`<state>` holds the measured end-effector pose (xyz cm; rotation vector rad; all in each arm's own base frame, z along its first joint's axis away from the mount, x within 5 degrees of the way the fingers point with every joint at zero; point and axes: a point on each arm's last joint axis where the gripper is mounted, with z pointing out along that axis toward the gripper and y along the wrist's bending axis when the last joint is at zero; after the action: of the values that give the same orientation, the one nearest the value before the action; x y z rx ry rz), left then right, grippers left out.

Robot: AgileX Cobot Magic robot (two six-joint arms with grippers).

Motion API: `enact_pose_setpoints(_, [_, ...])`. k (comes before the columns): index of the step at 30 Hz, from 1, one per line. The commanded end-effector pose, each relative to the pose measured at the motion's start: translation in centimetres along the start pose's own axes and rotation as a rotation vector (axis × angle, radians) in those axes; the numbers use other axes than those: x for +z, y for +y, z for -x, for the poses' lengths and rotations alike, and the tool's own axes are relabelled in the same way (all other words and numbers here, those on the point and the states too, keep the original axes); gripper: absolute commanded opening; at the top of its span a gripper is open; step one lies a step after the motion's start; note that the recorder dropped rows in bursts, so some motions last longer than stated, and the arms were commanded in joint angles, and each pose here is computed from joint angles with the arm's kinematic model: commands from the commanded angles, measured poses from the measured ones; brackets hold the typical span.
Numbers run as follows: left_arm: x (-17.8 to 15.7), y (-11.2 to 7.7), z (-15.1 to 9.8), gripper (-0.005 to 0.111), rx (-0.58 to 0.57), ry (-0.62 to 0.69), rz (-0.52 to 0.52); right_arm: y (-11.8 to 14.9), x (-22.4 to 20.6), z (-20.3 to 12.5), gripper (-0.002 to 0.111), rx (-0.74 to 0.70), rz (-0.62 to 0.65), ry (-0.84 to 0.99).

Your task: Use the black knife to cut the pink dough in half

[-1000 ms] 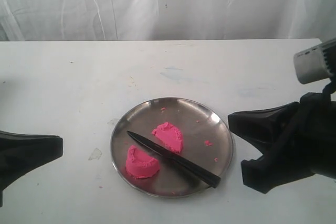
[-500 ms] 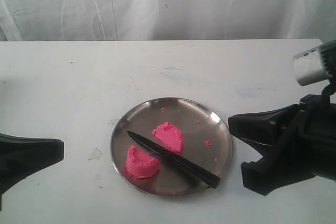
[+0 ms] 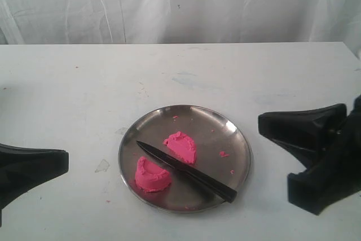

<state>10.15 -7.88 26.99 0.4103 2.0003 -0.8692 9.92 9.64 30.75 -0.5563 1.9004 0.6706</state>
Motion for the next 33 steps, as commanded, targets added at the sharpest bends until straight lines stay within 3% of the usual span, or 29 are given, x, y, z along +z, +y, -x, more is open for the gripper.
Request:
enact_pose_setpoints(1, [-0.1, -0.2, -0.2, 0.000, -0.010, 0.003, -0.018, -0.1, -3.6, -0.5, 0.000, -0.080, 0.002, -0.139])
enact_pose_setpoints(7, [-0.1, -0.2, -0.2, 0.000, -0.009, 0.002, -0.017, -2.0, -5.3, -5.4, 0.000, -0.052, -0.100, -0.329])
enact_pose_setpoints(15, [-0.1, -0.2, -0.2, 0.000, -0.009, 0.002, -0.017, -3.7, -4.5, -10.7, 0.000, 0.073, -0.195, -0.369])
enact_pose_setpoints(33, [-0.1, -0.2, -0.2, 0.000, -0.009, 0.002, -0.017, -4.1, -4.0, -12.3, 0.000, 0.087, -0.197, -0.342])
